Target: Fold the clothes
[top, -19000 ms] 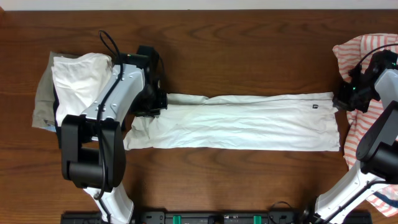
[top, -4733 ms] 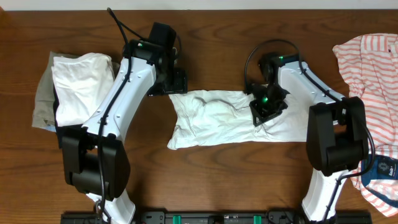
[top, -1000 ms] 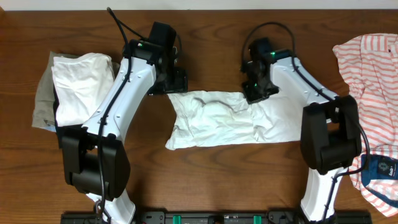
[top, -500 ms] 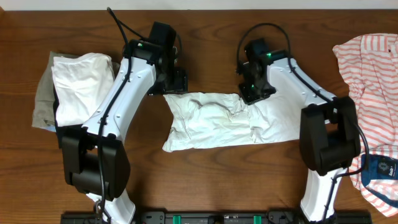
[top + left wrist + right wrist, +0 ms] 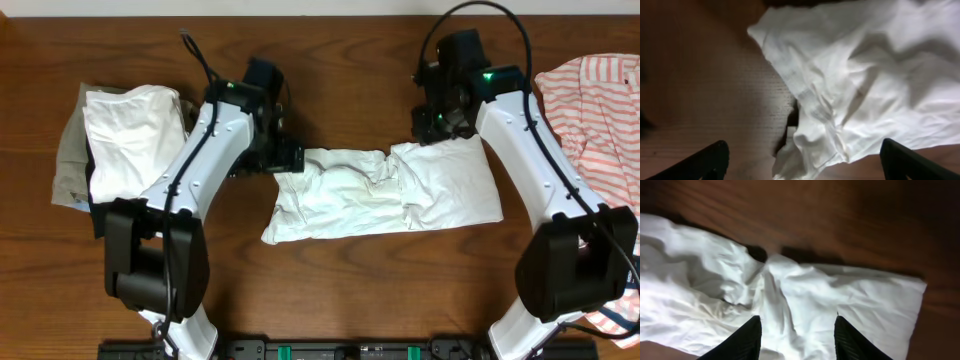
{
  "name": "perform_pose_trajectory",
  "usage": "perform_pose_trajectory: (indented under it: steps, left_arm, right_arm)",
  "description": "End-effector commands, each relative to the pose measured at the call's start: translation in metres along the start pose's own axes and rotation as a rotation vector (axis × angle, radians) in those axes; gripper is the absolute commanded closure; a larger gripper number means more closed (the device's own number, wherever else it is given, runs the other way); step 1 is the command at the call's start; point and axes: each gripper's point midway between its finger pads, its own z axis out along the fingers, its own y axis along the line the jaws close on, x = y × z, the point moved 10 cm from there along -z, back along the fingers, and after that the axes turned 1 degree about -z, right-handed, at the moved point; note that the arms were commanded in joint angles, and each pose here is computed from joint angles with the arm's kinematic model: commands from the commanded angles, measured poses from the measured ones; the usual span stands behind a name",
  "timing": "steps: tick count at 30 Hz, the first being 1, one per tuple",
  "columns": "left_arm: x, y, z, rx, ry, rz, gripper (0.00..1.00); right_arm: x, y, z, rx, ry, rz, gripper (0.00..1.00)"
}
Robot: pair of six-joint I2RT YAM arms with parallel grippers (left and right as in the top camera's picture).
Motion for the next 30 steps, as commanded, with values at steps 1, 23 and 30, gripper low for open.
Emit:
perform_pose_trajectory:
  steps: [1,23,30]
  left_arm:
    - [0.006,0.005,0.021,0.014,0.03,0.004,0.0]
    - [0.024,0.006,0.095,0.169,0.164,-0.004,0.0]
    - [0.019,0.017,0.098,0.276,0.203,-0.071,0.15]
  right_arm:
    - [0.013,-0.005,0.024,0.005,0.074,0.024,0.55]
    - [0.022,-0.005,0.033,0.003,0.111,0.026,0.56]
    - [0.022,-0.005,0.033,0.003,0.111,0.026,0.56]
